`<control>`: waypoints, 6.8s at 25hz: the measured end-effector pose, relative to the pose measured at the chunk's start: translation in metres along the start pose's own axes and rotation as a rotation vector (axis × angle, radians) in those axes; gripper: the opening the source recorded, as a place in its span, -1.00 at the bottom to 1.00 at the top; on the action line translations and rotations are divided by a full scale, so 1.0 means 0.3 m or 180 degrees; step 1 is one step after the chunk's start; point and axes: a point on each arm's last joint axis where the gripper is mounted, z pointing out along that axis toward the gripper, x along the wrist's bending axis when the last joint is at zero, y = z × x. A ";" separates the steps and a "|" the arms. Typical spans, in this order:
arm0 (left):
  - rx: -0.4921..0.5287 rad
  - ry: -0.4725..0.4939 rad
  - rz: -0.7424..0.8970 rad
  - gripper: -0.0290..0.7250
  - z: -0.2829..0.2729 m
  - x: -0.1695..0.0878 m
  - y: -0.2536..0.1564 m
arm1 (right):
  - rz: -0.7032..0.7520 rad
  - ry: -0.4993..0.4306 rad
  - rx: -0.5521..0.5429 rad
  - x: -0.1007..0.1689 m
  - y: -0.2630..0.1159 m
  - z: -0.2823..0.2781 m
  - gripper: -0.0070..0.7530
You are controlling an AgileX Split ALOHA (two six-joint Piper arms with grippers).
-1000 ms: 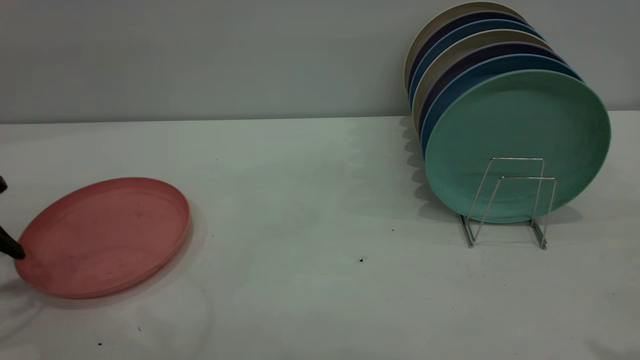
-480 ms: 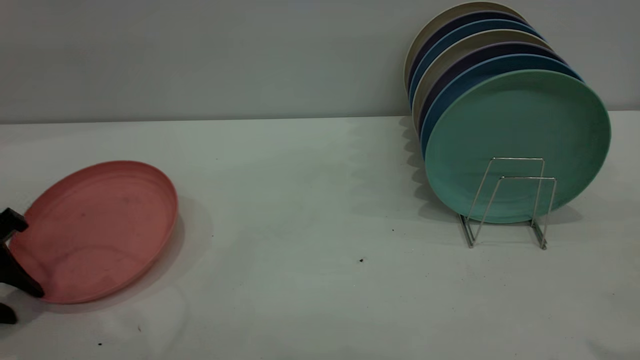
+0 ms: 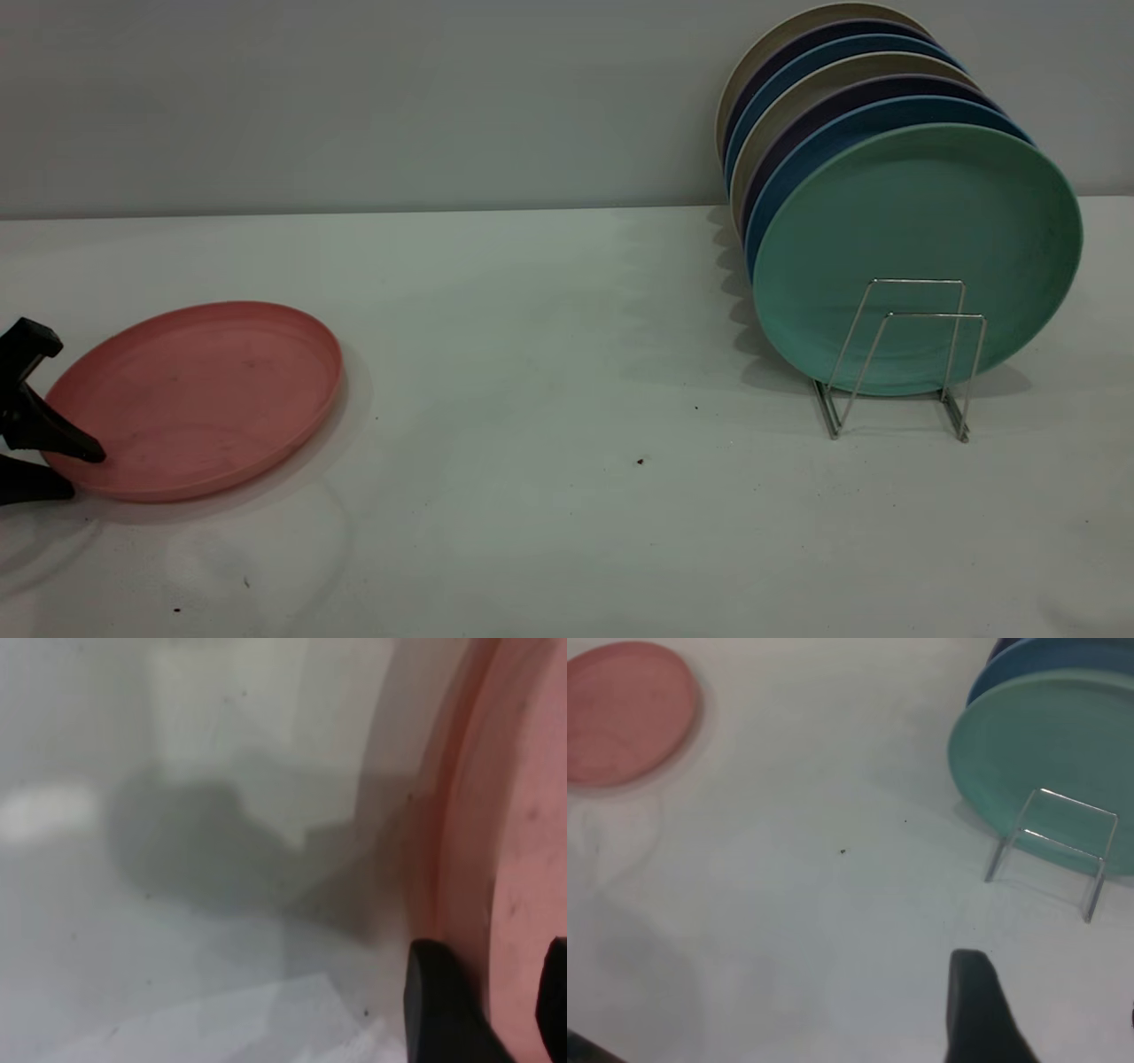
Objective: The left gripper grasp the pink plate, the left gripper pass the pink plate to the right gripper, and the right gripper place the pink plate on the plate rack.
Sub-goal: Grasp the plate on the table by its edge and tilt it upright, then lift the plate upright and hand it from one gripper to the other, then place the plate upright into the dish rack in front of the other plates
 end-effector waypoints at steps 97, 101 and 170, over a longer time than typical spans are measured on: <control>0.1042 -0.1812 0.2506 -0.54 0.123 -0.651 -0.330 | 0.0546 0.0634 0.0529 -0.213 -0.149 0.622 -0.66; 0.0978 -0.1722 0.2340 -0.28 0.104 -0.599 -0.242 | 0.0204 0.0724 0.0333 -0.223 -0.111 0.569 -0.66; 0.1099 -0.1343 0.2512 -0.16 0.093 -0.511 -0.177 | -0.3202 0.0760 0.0394 -0.407 0.232 0.636 -0.66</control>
